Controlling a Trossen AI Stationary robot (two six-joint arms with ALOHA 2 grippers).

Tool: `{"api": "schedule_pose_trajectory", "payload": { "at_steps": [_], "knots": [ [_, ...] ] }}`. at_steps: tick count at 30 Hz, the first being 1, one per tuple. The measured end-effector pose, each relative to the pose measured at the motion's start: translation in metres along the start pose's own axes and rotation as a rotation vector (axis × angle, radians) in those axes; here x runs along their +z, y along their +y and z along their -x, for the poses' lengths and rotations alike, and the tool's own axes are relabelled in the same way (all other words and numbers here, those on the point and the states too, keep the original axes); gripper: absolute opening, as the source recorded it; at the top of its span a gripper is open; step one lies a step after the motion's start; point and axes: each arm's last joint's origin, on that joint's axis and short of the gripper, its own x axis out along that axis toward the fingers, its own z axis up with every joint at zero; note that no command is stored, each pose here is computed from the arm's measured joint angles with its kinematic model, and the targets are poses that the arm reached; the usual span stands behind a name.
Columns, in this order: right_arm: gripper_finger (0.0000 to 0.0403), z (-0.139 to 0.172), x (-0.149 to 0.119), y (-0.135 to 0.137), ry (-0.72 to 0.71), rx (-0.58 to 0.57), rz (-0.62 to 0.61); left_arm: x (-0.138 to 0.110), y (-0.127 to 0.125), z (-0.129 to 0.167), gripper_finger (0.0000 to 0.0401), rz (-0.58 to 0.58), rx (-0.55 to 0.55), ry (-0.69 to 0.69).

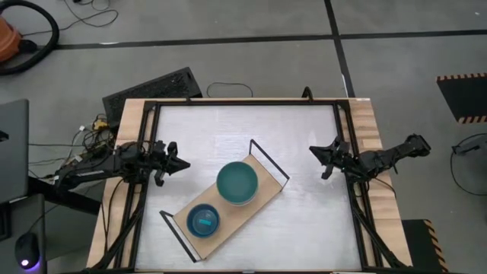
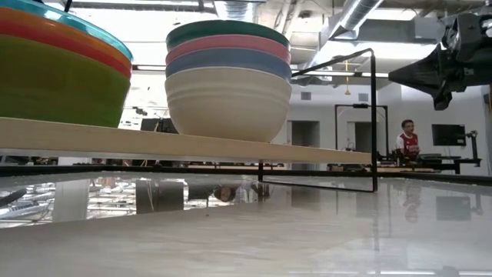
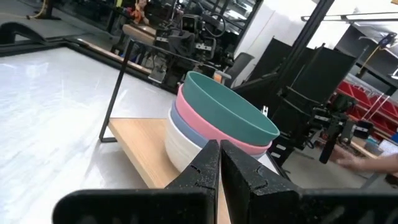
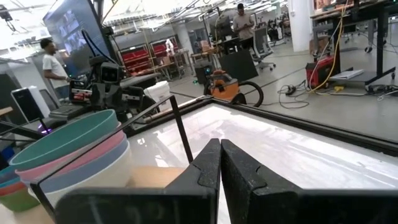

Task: Place and stack bowls onto a shelf
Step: Return to Home Position

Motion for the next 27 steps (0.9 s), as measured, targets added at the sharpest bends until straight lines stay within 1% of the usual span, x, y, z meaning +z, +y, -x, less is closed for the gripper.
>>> {"api": "schedule_pose_trajectory", "payload": {
  "at_steps": [18,19,23,25,27],
  "knots": [
    [0.0040,0.000,-0.001,0.000,0.002,0.000,0.004,0.000,0.000,0.000,0.0000,0.000,0.000,0.000],
    [0.0040,0.000,-0.001,0.000,0.002,0.000,0.004,0.000,-0.001,0.000,0.0000,0.006,-0.014,0.006],
    [0.0040,0.000,-0.001,0.000,0.002,0.000,0.004,0.004,-0.009,0.001,0.0000,0.073,-0.222,0.055],
    [0.0040,0.000,-0.001,0.000,0.003,0.000,0.005,0.003,-0.010,0.002,0.0000,0.098,-0.247,0.087],
    [0.0040,0.000,-0.001,0.000,0.003,0.000,0.005,0.000,-0.009,0.002,0.0000,0.108,-0.246,0.110]
  ]
}}
